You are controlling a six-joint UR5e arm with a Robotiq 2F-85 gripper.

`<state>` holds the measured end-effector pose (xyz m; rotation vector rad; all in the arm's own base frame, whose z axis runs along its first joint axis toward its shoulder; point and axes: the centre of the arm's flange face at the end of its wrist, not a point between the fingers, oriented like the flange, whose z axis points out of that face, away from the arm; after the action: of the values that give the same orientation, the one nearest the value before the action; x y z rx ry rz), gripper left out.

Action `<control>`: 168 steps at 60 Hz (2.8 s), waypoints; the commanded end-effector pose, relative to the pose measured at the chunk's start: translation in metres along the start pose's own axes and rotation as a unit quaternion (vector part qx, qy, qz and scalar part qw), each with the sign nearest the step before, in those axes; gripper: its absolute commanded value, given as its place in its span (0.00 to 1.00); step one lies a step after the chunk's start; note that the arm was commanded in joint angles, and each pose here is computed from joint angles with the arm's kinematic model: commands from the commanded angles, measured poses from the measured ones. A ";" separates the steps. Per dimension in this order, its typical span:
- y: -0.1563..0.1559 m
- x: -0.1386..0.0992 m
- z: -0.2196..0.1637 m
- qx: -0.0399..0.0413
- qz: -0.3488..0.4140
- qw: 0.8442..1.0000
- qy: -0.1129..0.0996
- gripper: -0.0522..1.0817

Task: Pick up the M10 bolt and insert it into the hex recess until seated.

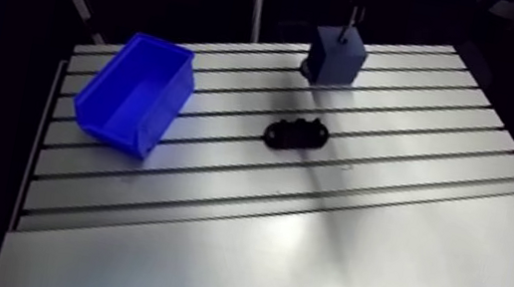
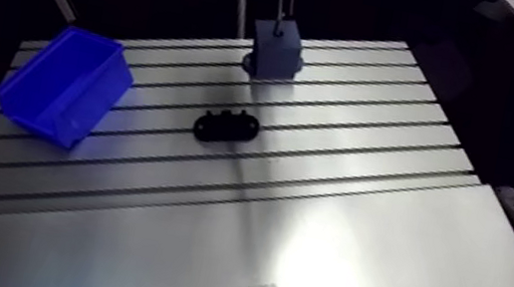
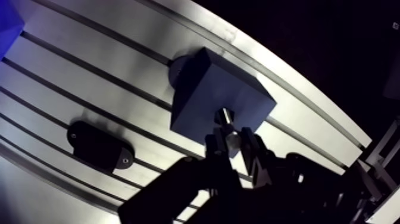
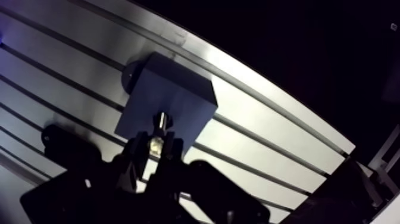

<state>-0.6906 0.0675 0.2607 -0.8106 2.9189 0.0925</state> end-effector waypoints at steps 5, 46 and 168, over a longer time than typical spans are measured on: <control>0.000 -0.001 0.002 0.002 0.000 1.000 -0.002 0.82; 0.000 -0.002 0.005 0.002 0.001 1.000 -0.002 0.82; -0.003 -0.020 -0.008 -0.002 0.159 0.987 0.018 0.21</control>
<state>-0.6749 0.0763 0.2728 -0.4945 3.0339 0.1109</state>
